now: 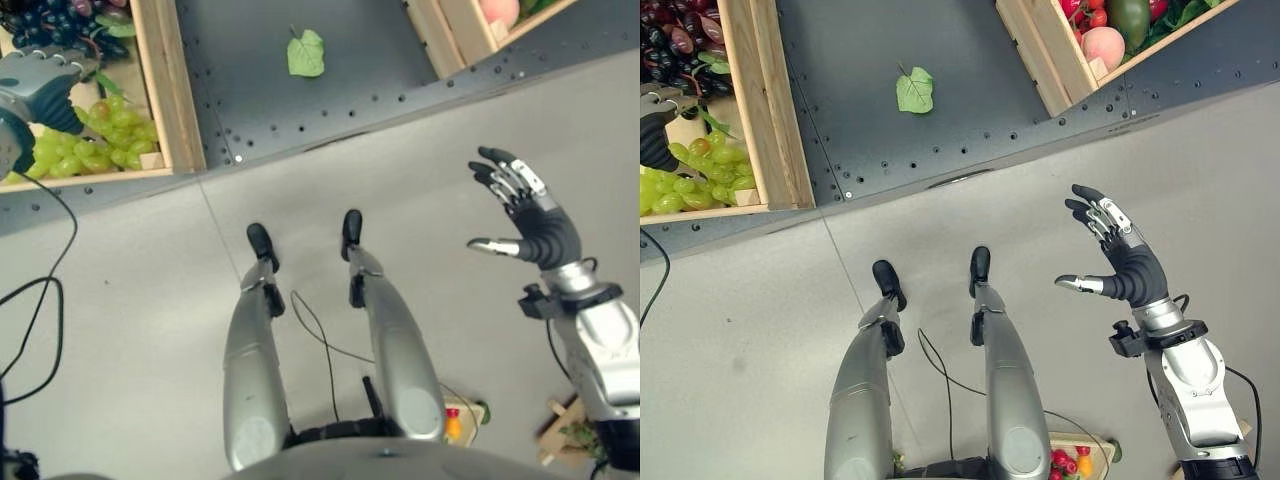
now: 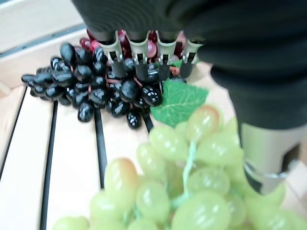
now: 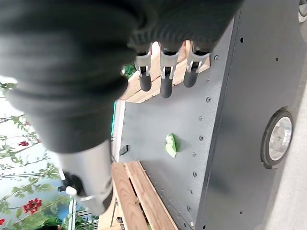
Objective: Pick up the fruits from the basket on one side to the basket on the other side
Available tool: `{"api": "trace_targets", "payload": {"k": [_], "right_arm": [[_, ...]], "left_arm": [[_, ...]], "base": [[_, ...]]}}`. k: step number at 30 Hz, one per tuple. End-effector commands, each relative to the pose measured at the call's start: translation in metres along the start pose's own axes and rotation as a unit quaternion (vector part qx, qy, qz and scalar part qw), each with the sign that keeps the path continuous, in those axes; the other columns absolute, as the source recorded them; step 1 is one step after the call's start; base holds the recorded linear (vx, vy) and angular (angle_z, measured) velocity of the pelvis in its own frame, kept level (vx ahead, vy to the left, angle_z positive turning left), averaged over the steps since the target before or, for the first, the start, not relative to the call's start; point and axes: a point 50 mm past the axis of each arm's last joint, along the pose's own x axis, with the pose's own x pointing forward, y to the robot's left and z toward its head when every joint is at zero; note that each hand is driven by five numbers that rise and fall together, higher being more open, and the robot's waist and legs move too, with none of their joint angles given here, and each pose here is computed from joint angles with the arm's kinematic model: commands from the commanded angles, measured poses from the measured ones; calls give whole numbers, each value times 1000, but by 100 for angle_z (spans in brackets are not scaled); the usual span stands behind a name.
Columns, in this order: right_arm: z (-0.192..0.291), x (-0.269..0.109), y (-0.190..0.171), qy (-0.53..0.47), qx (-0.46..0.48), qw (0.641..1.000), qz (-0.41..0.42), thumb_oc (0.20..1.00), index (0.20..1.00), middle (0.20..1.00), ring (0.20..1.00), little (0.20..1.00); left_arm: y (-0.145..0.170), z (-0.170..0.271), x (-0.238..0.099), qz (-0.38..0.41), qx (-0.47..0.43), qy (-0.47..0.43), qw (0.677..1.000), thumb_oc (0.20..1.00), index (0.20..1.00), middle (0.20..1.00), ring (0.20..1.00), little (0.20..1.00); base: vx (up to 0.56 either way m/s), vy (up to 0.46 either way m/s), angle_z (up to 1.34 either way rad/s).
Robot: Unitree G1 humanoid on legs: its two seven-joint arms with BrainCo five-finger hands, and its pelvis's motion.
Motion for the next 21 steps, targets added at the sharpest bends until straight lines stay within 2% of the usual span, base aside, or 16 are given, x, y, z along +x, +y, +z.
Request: {"api": "trace_targets", "payload": {"k": [1, 7, 21], "right_arm": [[34, 6, -9, -88, -11, 996, -11, 1000, 1000, 1000, 1000, 1000], [37, 5, -9, -93, -5, 996, -7, 1000, 1000, 1000, 1000, 1000], [33, 0, -11, -76, -11, 997, -16, 1000, 1000, 1000, 1000, 1000]], "left_arm": [[20, -35, -16, 19, 28, 66, 997, 1000, 1000, 1000, 1000, 1000], [11, -47, -21, 3, 35, 95, 995, 1000, 1000, 1000, 1000, 1000], [12, -30, -20, 7, 18, 69, 997, 1000, 1000, 1000, 1000, 1000]], "base": [[0, 0, 0], [0, 1, -1], [0, 2, -1]]}}
